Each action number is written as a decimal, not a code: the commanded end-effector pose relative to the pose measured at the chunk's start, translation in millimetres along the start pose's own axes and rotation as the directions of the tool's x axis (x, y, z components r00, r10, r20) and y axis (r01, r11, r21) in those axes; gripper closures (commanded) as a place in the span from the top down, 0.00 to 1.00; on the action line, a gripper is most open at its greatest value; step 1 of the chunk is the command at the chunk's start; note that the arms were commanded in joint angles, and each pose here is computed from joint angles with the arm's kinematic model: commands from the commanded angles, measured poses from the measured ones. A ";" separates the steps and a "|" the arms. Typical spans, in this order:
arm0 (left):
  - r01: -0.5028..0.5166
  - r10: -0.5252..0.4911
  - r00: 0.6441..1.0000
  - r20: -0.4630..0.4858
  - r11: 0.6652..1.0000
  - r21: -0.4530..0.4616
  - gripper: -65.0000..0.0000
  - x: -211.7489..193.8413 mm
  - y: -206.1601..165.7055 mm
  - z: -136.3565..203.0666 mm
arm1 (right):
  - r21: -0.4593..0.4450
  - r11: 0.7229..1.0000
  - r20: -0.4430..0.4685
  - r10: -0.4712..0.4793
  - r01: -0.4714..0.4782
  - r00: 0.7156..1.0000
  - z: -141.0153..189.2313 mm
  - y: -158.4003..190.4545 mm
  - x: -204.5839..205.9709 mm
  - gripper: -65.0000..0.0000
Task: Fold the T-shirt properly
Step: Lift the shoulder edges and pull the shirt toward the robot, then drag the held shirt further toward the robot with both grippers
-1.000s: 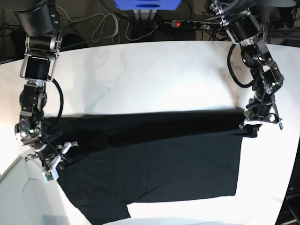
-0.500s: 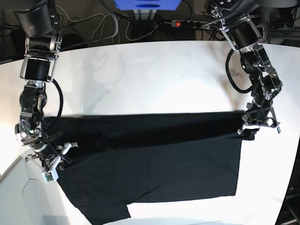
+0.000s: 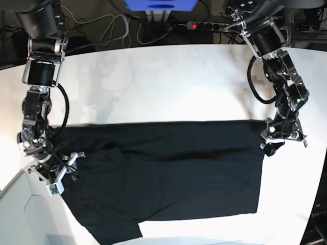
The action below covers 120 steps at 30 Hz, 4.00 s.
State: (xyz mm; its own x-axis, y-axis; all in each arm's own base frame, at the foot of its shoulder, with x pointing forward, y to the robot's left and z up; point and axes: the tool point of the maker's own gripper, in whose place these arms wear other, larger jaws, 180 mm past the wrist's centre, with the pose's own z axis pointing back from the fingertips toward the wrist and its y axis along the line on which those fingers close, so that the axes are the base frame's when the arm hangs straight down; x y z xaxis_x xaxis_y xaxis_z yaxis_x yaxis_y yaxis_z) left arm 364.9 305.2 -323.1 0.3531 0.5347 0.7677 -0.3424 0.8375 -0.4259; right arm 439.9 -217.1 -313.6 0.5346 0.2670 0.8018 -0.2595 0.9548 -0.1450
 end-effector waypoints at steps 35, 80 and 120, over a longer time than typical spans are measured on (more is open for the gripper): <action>-0.098 0.114 0.988 -0.103 0.984 0.149 0.00 -67.3 74.9 -21.5 | -0.150 0.988 -0.103 -0.059 0.043 0.993 54.3 -59.4 -89.4 0.61; 0.083 -0.079 0.987 0.137 0.996 -0.019 0.00 47.2 -10.6 20.1 | -0.209 0.977 -0.034 -0.058 0.050 0.998 48.9 -102.7 -20.5 0.00; 0.209 -0.155 0.956 -0.250 0.955 0.211 0.00 -111.8 102.4 157.7 | -0.180 0.979 -0.359 0.027 -0.097 0.933 169.5 -23.2 -182.3 0.00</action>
State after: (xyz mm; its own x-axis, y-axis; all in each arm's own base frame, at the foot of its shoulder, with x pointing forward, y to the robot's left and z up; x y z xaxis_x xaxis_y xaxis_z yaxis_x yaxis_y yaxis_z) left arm 149.1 305.8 -387.4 0.6278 0.4315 0.6478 -0.4418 0.8828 -0.1598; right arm 205.8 -307.0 -369.3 0.8036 0.2978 0.5152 -0.1556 0.9408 -0.3012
